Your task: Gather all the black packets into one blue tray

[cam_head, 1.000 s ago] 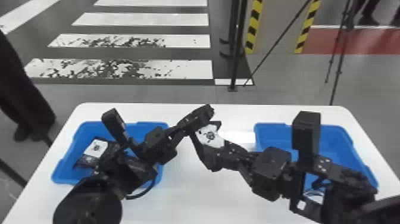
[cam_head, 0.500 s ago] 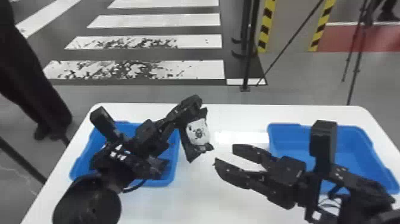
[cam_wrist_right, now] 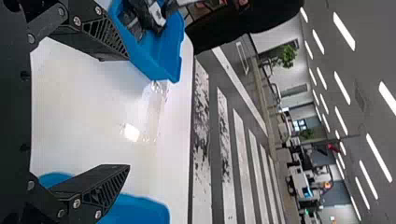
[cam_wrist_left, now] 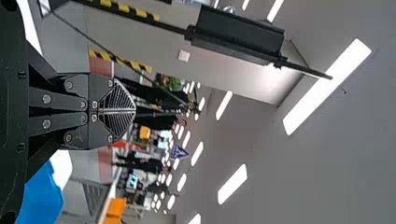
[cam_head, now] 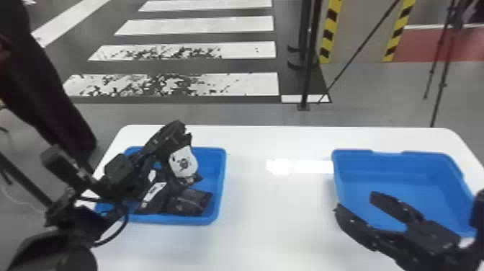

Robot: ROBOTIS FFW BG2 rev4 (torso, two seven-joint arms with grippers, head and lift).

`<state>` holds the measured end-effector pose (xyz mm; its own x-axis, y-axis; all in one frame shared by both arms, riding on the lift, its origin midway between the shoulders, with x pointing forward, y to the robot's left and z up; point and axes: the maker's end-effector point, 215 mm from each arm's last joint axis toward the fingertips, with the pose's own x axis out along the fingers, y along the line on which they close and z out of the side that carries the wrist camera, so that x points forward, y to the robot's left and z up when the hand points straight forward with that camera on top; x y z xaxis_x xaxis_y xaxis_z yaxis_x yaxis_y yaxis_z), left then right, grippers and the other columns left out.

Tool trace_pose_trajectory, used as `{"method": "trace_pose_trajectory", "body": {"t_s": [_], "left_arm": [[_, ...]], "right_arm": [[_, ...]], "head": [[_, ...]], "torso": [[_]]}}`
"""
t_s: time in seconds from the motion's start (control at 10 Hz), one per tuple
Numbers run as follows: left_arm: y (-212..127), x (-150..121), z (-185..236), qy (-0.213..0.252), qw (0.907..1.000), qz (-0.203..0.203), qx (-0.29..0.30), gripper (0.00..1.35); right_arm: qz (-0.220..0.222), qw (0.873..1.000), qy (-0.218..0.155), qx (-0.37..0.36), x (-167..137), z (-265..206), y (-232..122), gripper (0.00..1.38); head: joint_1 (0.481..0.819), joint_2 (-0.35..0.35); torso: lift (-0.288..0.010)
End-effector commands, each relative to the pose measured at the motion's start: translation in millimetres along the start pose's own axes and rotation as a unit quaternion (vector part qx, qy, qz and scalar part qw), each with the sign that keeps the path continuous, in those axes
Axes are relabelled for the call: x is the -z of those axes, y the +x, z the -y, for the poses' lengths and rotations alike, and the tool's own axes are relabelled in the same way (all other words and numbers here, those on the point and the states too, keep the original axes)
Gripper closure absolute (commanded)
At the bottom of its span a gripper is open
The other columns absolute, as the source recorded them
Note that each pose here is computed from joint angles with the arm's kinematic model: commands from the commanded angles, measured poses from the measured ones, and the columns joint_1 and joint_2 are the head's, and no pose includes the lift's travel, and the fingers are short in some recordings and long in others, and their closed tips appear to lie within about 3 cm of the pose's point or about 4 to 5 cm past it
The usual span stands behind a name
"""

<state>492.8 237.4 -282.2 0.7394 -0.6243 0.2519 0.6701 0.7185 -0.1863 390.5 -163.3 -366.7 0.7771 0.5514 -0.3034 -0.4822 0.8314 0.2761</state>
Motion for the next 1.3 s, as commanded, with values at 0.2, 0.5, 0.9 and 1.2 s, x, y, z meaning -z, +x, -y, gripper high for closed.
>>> {"method": "trace_pose_trajectory", "body": {"t_s": [0.2,0.5,0.9,1.2], "left_arm": [[-61,-23,-75,0.146,0.9826,-0.067,-0.094,0.49],[-87,-1,-68,0.151,0.9791,-0.08,-0.11,0.22],[-168,3,-6,0.125,0.9717,-0.059,-0.192,0.28],[-206,28,30,0.068,0.9712,-0.066,-0.219,0.28]], "right_arm": [[-0.011,0.999,0.03,0.043,31,34,-24,0.22],[-0.012,0.997,0.037,0.062,41,46,-39,0.22],[0.058,0.989,-0.008,0.139,25,83,-92,0.22],[0.148,0.966,-0.067,0.199,12,111,-135,0.22]], "head": [[0.695,0.118],[0.695,0.172],[0.695,0.135],[0.695,0.074]], "torso": [[-0.11],[-0.11],[-0.11],[-0.11]]}}
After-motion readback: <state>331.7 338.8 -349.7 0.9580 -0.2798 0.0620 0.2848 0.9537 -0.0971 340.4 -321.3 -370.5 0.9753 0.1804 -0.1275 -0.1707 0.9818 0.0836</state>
